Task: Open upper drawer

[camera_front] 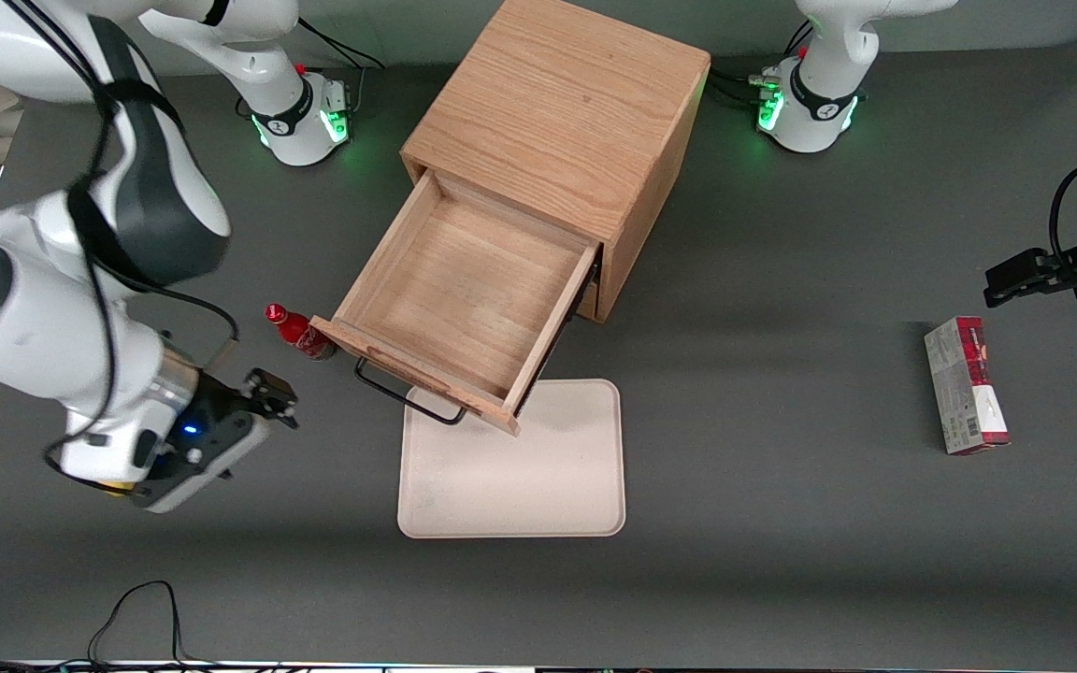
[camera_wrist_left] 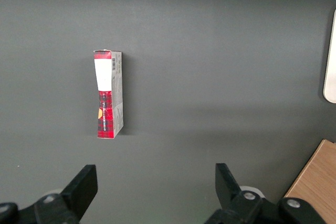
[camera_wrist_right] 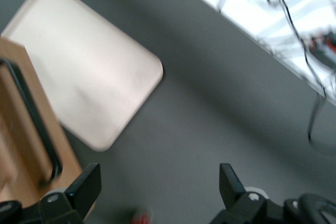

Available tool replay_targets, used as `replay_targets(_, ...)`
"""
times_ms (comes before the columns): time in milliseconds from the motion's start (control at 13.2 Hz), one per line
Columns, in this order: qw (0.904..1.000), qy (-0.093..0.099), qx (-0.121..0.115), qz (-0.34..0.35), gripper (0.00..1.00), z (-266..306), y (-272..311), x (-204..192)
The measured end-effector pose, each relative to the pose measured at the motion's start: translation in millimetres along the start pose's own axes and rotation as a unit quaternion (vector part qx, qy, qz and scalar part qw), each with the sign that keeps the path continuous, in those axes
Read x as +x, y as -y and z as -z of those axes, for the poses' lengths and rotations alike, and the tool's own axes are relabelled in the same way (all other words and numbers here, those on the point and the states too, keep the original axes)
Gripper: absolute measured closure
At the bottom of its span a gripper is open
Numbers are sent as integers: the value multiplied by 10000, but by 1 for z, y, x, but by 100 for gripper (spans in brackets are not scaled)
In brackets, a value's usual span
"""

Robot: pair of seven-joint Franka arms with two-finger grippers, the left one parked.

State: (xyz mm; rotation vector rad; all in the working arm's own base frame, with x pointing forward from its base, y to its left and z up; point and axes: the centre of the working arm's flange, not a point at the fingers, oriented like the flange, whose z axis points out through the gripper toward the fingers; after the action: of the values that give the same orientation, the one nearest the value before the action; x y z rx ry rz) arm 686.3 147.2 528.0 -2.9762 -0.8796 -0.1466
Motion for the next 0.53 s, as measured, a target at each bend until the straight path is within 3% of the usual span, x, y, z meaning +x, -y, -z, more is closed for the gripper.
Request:
replay_targets(152, 9931, 322, 69, -1127, 0, 36, -13, -36)
replay_targets(303, 9790, 410, -22, -1995, 0, 60, -21, -78)
replay_targets(530, 9612, 414, 60, -2726, 0, 67, -30, -157)
